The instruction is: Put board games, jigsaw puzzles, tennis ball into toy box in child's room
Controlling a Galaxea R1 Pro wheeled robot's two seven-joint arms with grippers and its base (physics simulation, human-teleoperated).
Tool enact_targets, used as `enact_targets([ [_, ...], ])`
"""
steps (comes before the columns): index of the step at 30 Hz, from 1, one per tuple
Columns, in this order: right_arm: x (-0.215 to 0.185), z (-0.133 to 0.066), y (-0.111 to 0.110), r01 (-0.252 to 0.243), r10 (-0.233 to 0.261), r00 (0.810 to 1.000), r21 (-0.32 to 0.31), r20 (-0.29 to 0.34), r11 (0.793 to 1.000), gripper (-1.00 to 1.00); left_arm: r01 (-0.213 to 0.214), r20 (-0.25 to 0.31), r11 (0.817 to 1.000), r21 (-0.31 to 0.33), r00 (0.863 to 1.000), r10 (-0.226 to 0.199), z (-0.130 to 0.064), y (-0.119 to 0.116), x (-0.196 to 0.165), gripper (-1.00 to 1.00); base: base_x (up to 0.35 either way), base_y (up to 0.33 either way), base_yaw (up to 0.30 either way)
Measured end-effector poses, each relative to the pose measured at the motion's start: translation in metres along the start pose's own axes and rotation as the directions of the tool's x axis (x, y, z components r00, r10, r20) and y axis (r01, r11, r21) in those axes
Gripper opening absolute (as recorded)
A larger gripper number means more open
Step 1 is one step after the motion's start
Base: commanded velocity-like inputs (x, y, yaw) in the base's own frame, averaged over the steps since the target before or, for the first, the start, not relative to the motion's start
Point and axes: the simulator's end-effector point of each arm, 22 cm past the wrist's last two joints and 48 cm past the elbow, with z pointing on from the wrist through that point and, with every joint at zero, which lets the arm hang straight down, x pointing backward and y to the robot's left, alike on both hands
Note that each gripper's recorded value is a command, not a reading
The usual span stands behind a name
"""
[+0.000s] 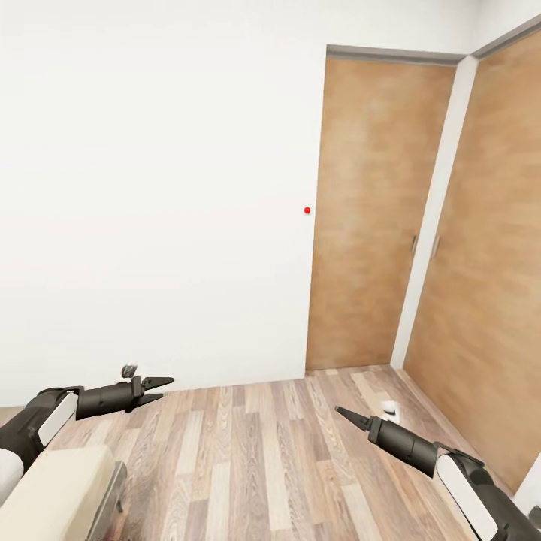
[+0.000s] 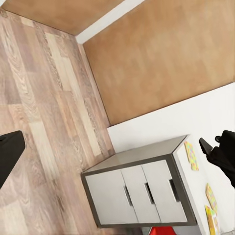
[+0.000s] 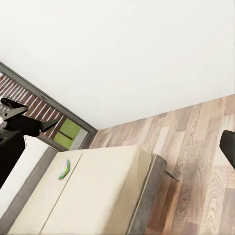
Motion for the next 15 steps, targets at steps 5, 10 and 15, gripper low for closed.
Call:
enact_targets([
  [5,-0.0001,0.0000,-0.0003,0.000,0.000,1.000,0.002,0.000,1.000,1.00,0.000,0.000,1.000,0.000,1.000,0.000,0.0000,0.0000,0.0001,1.00,0.000,0.000,0.292],
  [10,0.0007,0.0004,-0.0025,-0.002,0.002,1.000,0.012,-0.002,1.000,1.00,0.001,-0.001,1.000,0.000,1.000,-0.001,0.0001,0.0002,0.0002,1.00,0.000,0.000,0.291],
  [15,0.0048,0.0023,-0.0077,-0.005,0.006,1.000,0.037,-0.014,0.999,1.00,0.002,-0.002,1.000,-0.001,1.000,-0.002,0.0005,0.0012,0.0007,1.00,0.000,0.000,0.279],
])
